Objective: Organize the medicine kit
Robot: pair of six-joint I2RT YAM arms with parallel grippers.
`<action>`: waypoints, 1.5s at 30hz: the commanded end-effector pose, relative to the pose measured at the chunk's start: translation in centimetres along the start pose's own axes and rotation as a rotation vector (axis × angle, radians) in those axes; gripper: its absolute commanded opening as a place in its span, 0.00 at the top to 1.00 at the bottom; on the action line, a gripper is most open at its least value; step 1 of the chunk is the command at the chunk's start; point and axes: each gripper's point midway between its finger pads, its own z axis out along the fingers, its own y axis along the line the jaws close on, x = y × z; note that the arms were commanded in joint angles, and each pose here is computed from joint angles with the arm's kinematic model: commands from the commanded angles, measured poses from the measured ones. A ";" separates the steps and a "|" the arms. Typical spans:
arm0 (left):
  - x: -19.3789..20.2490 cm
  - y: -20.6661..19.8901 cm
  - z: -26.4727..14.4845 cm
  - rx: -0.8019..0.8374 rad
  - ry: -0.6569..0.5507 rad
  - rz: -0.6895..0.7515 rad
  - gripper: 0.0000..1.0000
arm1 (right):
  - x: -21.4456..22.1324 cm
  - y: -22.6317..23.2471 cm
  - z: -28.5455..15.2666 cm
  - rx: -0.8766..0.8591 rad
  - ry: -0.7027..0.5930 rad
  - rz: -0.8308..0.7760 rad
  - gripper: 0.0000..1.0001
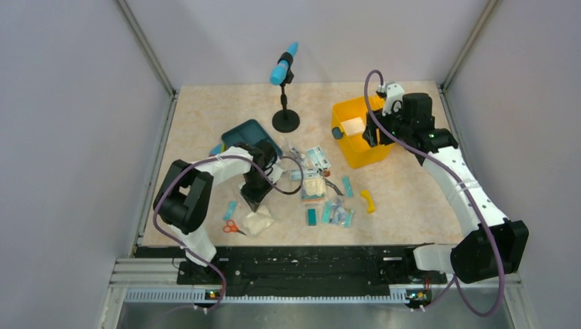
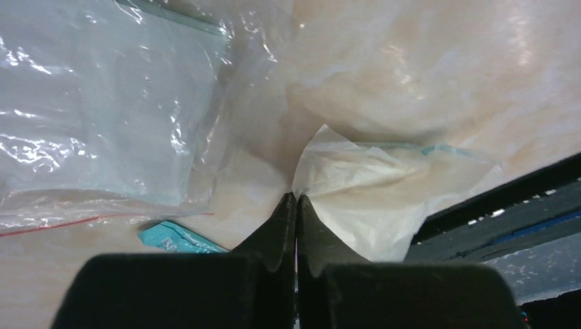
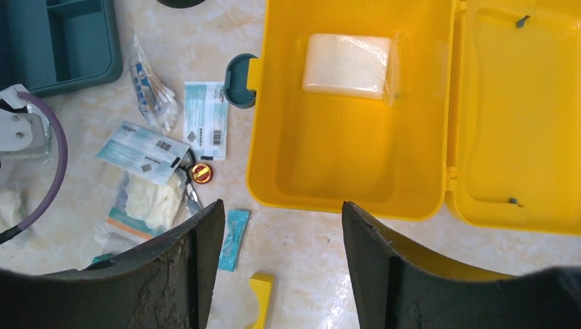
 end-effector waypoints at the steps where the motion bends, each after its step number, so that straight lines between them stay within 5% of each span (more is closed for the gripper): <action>1: -2.0 -1.5 -4.0 0.046 -0.170 0.057 1.00 | -1.8 1.3 -1.7 -0.051 -0.072 -0.035 0.37; 11: -7.5 -4.1 -13.0 0.156 -0.508 0.080 1.00 | -1.5 9.6 -1.8 -0.406 -0.036 -0.056 0.33; 20: -10.0 -7.0 -19.0 0.264 -0.782 0.253 1.00 | -1.4 17.8 -0.5 -0.719 -0.015 -0.178 0.28; 34: -11.0 -8.1 -23.0 0.282 -0.916 0.293 1.00 | -0.6 24.1 1.4 -0.993 0.077 -0.148 0.29; 38: -11.2 -8.2 -23.7 0.282 -0.936 0.298 1.00 | -0.3 24.2 2.3 -0.978 0.085 -0.141 0.42; 44: -11.6 -7.3 -23.4 0.238 -0.935 0.266 1.00 | -1.1 24.0 2.6 -0.956 0.069 -0.150 0.97; 45: -11.7 -6.8 -23.3 0.214 -0.934 0.251 0.93 | -1.3 23.7 2.5 -0.943 0.065 -0.154 1.00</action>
